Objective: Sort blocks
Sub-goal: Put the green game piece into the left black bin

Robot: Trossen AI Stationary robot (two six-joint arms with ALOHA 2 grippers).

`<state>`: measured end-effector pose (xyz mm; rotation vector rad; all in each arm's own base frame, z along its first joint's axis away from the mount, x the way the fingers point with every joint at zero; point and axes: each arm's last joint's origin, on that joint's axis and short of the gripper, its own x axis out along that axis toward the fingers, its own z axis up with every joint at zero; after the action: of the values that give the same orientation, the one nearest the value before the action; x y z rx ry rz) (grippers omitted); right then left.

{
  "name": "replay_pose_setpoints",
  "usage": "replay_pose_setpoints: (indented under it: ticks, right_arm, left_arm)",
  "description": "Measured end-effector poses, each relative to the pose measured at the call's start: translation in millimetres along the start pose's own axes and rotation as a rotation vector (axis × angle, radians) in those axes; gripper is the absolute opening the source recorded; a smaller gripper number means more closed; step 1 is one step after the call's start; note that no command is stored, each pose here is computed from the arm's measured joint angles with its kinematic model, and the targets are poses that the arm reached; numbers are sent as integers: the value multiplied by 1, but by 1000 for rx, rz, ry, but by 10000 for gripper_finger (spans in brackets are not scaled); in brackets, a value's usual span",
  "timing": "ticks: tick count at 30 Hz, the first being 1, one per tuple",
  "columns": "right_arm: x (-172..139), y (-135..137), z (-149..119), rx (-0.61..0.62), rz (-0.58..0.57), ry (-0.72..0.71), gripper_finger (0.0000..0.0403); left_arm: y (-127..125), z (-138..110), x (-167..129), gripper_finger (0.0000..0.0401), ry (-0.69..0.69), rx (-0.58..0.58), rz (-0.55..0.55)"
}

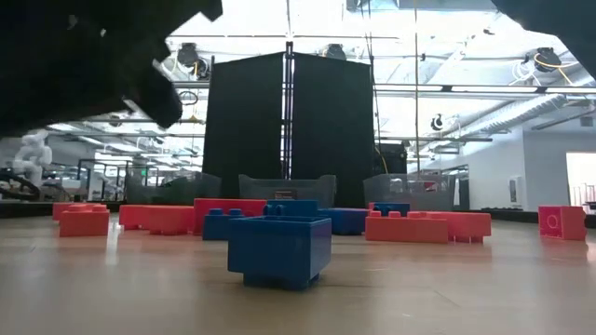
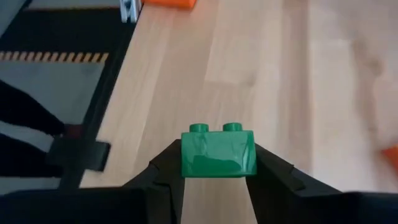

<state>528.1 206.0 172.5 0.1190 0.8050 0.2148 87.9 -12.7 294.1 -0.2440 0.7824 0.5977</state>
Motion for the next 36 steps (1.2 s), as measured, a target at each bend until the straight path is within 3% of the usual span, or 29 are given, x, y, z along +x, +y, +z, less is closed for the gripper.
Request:
replay_pose_setpoints:
  ticks: [10,15,26,36]
  right_arm:
    - [-53,-21,44,36,-15,-120,118]
    - [-77,-42,60,51,-104,-171,118]
    - [-94,-114,86,72,-206,-294,118]
    - [-114,-204,101,122,-333,-426,118]
  left_arm:
    - [0,0,0,0,-2,2,2]
    - [0,0,0,0,-2,19,2]
    - [0,0,0,0,-16,18,16]
    - [1,1,0,0,-39,18,39]
